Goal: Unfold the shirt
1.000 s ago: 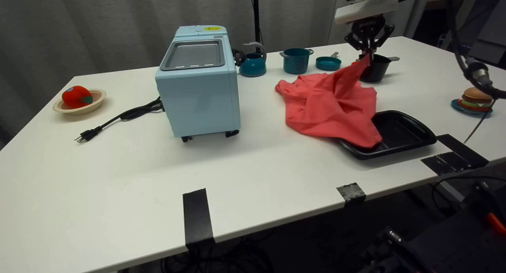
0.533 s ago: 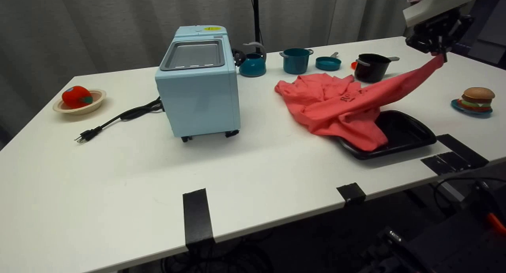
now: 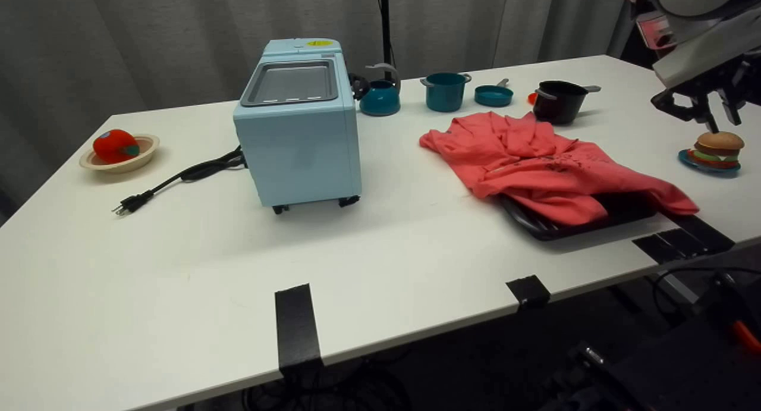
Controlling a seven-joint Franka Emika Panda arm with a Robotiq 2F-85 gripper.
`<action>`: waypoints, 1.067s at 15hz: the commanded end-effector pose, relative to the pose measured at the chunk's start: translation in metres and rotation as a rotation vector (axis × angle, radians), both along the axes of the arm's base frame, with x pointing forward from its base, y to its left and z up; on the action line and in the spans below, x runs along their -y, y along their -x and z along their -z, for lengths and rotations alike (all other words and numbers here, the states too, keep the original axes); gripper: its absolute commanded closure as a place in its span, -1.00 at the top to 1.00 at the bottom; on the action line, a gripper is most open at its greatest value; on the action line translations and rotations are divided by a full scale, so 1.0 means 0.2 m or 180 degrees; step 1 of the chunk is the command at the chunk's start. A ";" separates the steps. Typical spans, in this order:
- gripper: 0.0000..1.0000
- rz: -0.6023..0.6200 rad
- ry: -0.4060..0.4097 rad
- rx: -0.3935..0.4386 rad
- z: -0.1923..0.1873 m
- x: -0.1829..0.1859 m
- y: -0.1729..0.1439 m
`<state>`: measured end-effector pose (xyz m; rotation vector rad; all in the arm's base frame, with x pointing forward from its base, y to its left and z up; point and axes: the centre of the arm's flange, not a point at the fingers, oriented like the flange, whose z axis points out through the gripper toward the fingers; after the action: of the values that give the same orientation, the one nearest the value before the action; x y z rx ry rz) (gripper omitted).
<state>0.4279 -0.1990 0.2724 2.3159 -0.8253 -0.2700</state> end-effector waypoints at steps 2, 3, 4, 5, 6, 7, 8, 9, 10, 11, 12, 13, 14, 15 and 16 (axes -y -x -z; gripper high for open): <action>0.30 -0.0067 0.0051 0.0164 -0.06 -0.10 0.02; 0.47 -0.0079 0.0004 0.0213 -0.08 -0.13 0.01; 0.60 -0.0101 -0.0068 0.0255 -0.10 -0.15 0.00; 0.78 -0.0110 -0.0154 0.0331 -0.12 -0.18 -0.02; 0.91 -0.0106 -0.0226 0.0418 -0.14 -0.21 -0.04; 0.98 -0.0069 -0.0316 0.0556 -0.16 -0.24 -0.08; 1.00 -0.0013 -0.0426 0.0681 -0.18 -0.28 -0.13; 1.00 0.0057 -0.0544 0.0830 -0.19 -0.32 -0.18; 1.00 0.0124 -0.0651 0.0962 -0.20 -0.35 -0.23; 1.00 0.0210 -0.0765 0.1086 -0.20 -0.39 -0.30; 1.00 0.0296 -0.0868 0.1204 -0.19 -0.43 -0.36; 1.00 0.0353 -0.0962 0.1313 -0.19 -0.47 -0.42; 1.00 0.0393 -0.1035 0.1404 -0.18 -0.51 -0.48; 1.00 0.0415 -0.1088 0.1488 -0.16 -0.55 -0.55; 1.00 0.0425 -0.1121 0.1546 -0.13 -0.59 -0.62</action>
<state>0.5088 -0.0972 0.3138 2.6735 -1.1867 0.0623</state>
